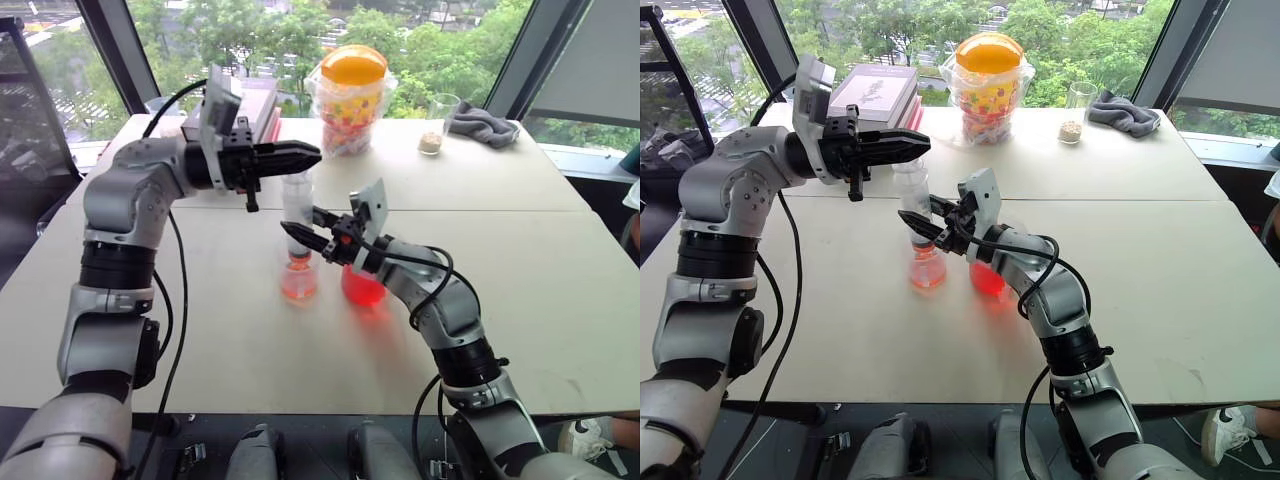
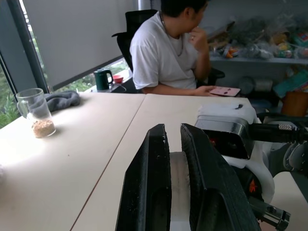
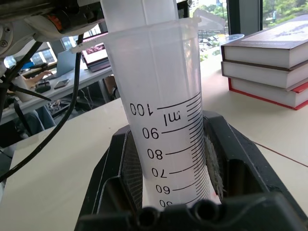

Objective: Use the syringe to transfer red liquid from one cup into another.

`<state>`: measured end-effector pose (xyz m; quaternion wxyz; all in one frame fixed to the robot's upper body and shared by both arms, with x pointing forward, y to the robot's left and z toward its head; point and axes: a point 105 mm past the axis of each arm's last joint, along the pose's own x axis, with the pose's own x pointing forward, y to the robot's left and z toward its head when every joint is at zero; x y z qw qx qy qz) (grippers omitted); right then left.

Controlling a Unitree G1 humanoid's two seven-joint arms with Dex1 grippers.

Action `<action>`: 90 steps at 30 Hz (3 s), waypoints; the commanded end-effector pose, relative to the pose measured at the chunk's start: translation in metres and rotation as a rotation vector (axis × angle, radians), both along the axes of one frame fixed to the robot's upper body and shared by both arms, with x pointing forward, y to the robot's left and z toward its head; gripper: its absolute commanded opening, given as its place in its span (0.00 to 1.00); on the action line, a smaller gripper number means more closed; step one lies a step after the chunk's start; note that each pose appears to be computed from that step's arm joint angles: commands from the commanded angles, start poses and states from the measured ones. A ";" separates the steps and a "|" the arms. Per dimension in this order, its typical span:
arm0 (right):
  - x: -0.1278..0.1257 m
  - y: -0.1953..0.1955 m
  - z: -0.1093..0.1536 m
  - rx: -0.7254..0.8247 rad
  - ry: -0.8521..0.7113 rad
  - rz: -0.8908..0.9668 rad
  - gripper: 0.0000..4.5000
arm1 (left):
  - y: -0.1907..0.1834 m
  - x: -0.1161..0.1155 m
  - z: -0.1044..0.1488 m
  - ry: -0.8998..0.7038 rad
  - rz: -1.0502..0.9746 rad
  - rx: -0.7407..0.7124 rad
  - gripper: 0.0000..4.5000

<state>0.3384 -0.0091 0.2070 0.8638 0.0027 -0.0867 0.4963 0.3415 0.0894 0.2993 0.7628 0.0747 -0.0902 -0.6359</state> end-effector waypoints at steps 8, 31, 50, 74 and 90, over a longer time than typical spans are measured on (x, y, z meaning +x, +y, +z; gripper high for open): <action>-0.006 -0.020 0.082 0.153 -0.217 -0.039 0.31 | -0.003 -0.001 -0.035 0.082 0.010 0.081 0.01; -0.007 -0.011 0.042 0.081 -0.087 0.010 0.31 | 0.052 -0.004 -0.008 0.093 0.097 0.038 0.99; 0.022 -0.143 0.147 0.043 0.249 -0.458 0.31 | 0.033 -0.016 -0.042 0.122 0.018 0.066 0.99; 0.029 -0.234 -0.061 -0.474 1.079 -0.751 0.31 | 0.018 -0.023 -0.046 0.082 0.011 0.030 0.99; -0.016 -0.229 0.037 -0.544 0.507 -0.578 0.99 | 0.017 -0.029 -0.043 0.083 -0.008 0.055 1.00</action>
